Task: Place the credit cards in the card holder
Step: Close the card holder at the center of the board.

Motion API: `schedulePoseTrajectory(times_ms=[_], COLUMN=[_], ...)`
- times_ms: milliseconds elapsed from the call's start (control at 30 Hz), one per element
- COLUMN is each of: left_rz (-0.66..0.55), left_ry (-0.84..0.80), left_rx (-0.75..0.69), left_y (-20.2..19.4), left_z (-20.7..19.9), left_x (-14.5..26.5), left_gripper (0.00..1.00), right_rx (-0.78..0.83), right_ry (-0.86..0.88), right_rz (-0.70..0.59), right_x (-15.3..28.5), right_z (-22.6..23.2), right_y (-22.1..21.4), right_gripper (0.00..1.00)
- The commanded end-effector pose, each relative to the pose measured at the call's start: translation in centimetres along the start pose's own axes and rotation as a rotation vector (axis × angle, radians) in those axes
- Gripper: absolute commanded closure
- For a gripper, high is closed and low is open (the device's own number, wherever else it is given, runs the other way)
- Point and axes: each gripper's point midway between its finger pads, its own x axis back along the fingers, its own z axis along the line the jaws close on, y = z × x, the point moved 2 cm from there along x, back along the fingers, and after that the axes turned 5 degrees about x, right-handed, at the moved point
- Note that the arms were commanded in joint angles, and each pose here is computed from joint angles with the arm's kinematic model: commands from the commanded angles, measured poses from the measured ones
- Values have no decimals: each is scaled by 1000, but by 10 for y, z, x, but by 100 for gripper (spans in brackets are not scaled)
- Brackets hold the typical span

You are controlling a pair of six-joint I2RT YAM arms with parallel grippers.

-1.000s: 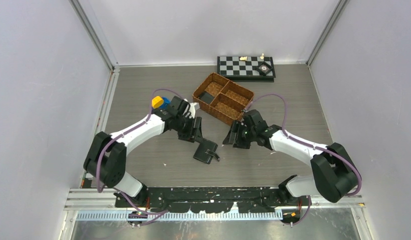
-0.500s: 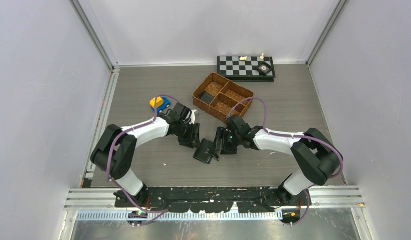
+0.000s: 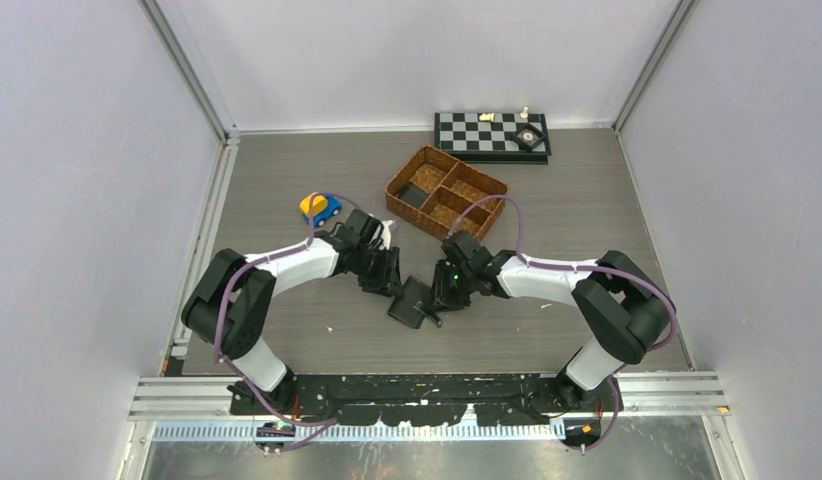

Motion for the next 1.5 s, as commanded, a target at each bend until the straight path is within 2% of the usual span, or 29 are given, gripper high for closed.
schedulePoseTrajectory(times_ms=[0,100,300,433,500,567,600,633,667,767,1000,1233,1400,1467], left_rz=[-26,-29,-1,22,32,17,11,2,-13,-44,-46,-22,3,-15], left_ry=[-38,-55,-157,-267,-324,-366,-376,-382,-389,-434,-591,-683,-693,-682], left_rx=[3,10,31,41,47,25,9,-21,-54,-153,-342,-428,-479,-485], left_y=[5,5,1,1,-2,1,2,2,4,3,-15,-36,-45,-42], left_z=[-5,-8,-19,-33,-39,-46,-48,-50,-53,-64,-95,-120,-130,-131], left_x=[-1,0,-9,-16,-16,-12,-9,-5,0,20,67,94,102,104], left_gripper=[60,56,55,59,67,80,86,91,97,100,100,100,100,100], right_rx=[3,2,9,23,35,43,49,58,71,153,322,381,403,406], right_ry=[-69,-106,-122,-115,-100,-73,-53,-37,-21,86,387,467,605,631], right_rz=[-19,-18,-10,-21,-32,-41,-47,-56,-67,-89,-85,-92,-25,-4], right_x=[1,0,-3,1,5,11,16,22,29,54,102,127,143,145], right_z=[-7,-14,-17,-16,-13,-9,-6,-6,-6,4,40,54,76,80], right_y=[4,3,2,4,6,10,12,17,21,31,31,29,21,19], right_gripper=[80,90,96,96,96,91,82,67,58,41,36,34,34,38])
